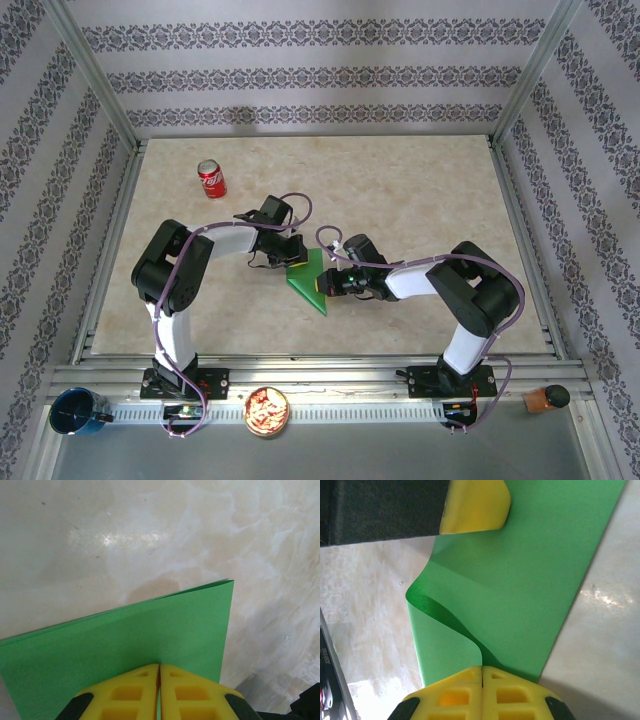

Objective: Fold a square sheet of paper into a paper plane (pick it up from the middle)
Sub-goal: Third fold the triangle at the center of the table.

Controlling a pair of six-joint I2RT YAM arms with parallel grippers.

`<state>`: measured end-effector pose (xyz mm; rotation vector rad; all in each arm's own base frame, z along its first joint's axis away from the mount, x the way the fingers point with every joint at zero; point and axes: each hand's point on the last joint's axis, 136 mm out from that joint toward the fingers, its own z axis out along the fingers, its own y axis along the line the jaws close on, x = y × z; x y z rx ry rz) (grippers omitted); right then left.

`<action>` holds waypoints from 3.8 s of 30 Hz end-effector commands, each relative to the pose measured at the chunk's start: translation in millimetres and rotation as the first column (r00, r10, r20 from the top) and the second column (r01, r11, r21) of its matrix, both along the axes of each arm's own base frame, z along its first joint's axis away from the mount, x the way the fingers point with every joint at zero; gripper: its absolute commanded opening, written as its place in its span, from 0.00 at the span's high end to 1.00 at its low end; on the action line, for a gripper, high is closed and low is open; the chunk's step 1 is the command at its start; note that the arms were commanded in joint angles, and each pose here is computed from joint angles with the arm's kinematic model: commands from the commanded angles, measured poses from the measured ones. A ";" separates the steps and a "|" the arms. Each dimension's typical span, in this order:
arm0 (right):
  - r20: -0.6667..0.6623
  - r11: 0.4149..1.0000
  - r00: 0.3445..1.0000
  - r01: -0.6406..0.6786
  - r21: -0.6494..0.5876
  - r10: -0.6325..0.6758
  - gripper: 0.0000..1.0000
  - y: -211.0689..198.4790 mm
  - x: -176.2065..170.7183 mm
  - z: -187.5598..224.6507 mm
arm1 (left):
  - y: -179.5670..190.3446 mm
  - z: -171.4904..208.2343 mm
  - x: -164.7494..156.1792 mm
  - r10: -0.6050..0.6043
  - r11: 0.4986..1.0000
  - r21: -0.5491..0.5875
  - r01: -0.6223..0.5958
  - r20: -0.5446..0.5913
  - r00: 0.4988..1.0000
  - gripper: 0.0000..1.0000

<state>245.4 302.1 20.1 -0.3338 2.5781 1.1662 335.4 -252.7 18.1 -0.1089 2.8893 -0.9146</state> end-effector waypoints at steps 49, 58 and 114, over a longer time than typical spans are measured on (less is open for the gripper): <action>-0.038 1.000 0.999 -0.015 -0.023 0.014 1.00 -2.9 -8.6 -15.5 | 12.0 51.5 11.5 0.124 0.985 -0.132 -0.108 0.116 0.985 0.83; -0.033 1.000 0.999 -0.021 -0.010 0.020 1.00 0.4 -5.9 -10.6 | 9.6 5.6 10.8 0.104 0.991 -0.089 -0.101 0.027 0.994 0.86; -0.058 0.999 0.998 0.016 -0.046 -0.019 1.00 -6.2 -1.2 -21.0 | -0.1 77.4 -52.9 0.346 0.878 -0.388 -0.279 0.114 0.931 1.00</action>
